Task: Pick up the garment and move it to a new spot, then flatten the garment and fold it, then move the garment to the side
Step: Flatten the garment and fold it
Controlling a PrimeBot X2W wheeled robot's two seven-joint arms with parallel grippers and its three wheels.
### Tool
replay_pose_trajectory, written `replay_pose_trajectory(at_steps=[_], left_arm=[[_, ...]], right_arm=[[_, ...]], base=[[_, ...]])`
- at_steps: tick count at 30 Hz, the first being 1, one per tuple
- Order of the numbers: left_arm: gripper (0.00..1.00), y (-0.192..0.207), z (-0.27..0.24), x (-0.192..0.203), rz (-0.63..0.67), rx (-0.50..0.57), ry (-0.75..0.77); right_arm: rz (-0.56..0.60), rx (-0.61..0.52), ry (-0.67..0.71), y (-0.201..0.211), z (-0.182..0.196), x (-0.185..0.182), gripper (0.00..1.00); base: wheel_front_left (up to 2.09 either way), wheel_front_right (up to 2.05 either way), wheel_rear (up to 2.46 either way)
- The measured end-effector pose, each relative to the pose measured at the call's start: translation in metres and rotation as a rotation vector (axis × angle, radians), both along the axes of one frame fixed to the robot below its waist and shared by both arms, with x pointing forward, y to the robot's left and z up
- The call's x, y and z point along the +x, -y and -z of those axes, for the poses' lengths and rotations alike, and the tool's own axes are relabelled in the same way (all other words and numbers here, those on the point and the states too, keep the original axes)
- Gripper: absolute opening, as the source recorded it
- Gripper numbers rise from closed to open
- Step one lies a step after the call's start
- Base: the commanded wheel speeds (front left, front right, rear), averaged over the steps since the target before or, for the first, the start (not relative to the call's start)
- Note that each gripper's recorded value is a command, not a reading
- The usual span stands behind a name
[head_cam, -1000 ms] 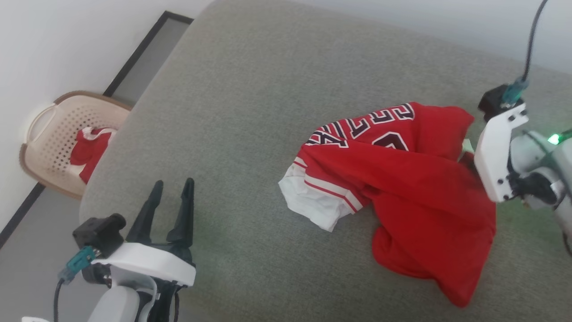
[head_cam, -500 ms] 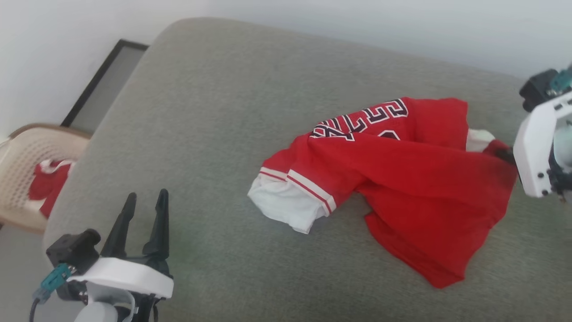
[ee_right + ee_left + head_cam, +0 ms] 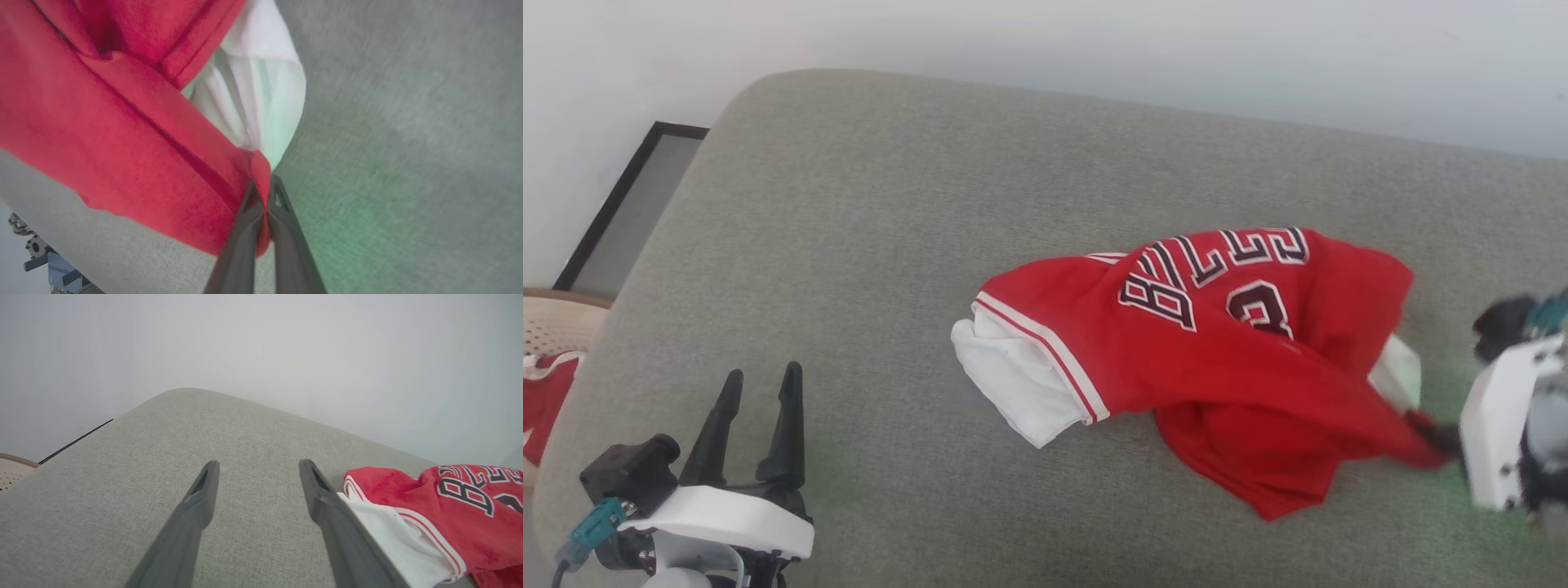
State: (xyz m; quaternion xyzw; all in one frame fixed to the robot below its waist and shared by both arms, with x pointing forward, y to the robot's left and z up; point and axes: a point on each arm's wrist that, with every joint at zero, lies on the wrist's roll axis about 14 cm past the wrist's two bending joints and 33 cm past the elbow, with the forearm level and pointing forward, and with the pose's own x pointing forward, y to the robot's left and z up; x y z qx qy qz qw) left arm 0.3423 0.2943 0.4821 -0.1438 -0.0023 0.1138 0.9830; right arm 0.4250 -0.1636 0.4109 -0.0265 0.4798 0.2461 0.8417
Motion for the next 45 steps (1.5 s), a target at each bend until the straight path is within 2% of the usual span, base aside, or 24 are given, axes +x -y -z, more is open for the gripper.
replay_pose_trajectory(at_steps=[3,8,9,10,11,12,13,24,34,45], left_arm=[[1.0,0.002,0.001,0.003,0.01,0.003,-0.004],[1.0,0.005,0.003,0.008,0.024,0.005,-0.01],[1.0,0.005,0.003,0.009,0.025,0.005,-0.01],[1.0,0.006,0.004,0.011,0.03,0.005,-0.01],[1.0,0.006,0.004,0.011,0.03,0.005,-0.01],[1.0,0.006,0.004,0.012,0.032,0.005,-0.01],[1.0,0.006,0.003,0.013,0.034,0.005,-0.008],[1.0,0.006,-0.001,0.01,0.026,0.023,0.006],[1.0,0.008,0.0,0.009,0.024,0.033,0.009],[1.0,0.005,0.004,0.005,0.011,0.037,-0.005]], right_arm=[[0.024,0.024,-0.046,-0.001,0.016,-0.019,0.0],[0.059,0.059,-0.049,-0.005,0.021,-0.027,0.0],[0.065,0.064,-0.047,-0.005,0.022,-0.029,0.04],[0.07,0.066,-0.026,-0.006,0.02,-0.028,0.33],[0.07,0.066,-0.026,-0.006,0.02,-0.028,0.47],[0.075,0.075,-0.017,-0.007,0.018,-0.028,0.86],[0.078,0.079,-0.007,-0.008,0.017,-0.028,1.0],[0.143,0.136,0.122,-0.003,-0.01,-0.025,1.0],[0.202,0.132,0.26,0.013,-0.038,-0.002,1.0],[0.148,0.187,0.335,-0.027,-0.059,0.048,1.0]], base=[[0.0,0.0,0.0],[0.0,0.0,0.0],[0.0,0.0,0.0],[0.0,0.0,0.0],[0.0,0.0,0.0],[0.0,0.0,0.0],[0.0,0.0,0.0],[0.0,0.0,0.0],[0.0,0.0,0.0],[0.0,0.0,0.0]])
